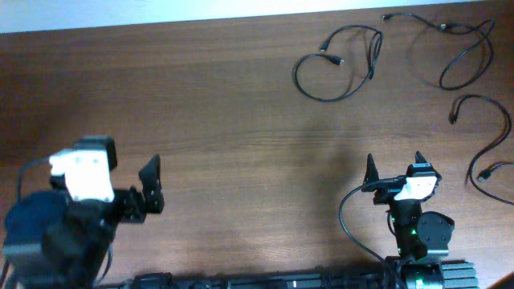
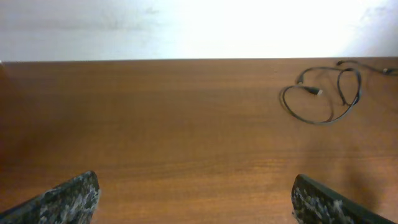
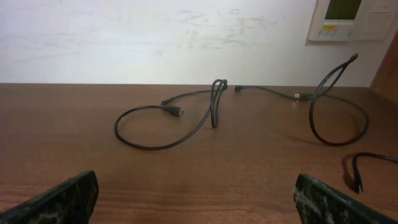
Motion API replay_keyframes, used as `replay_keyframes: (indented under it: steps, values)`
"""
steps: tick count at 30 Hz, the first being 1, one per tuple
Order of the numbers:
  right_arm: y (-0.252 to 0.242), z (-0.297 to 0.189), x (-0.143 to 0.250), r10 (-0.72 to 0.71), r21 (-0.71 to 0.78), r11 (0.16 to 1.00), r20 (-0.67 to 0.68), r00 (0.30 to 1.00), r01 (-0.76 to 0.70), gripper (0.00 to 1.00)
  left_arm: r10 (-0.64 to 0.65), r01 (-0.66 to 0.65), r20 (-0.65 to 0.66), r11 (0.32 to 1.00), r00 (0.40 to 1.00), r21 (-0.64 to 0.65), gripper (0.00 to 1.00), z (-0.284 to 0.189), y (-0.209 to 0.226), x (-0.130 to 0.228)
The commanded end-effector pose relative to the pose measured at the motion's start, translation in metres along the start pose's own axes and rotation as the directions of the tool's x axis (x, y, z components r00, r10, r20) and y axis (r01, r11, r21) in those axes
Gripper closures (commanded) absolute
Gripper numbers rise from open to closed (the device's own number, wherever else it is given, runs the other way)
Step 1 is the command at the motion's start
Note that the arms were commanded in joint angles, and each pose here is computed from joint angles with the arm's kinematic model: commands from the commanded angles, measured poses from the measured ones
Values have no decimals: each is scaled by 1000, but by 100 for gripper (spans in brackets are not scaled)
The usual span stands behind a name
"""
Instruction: Untangle cables
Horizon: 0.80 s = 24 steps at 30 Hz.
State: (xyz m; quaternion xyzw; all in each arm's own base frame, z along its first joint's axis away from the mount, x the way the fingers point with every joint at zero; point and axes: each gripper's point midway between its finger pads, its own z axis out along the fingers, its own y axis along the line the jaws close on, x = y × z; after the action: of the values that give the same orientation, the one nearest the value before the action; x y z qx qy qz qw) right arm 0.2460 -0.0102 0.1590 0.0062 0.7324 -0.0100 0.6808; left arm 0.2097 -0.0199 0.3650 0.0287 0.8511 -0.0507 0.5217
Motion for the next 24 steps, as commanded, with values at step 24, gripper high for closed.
replay_keyframes:
  steps: [24]
  values:
    - [0,0,3,4,6,1000,-3,1000,-4,1,72,-165,511,976,857,140,1,74,-22,110]
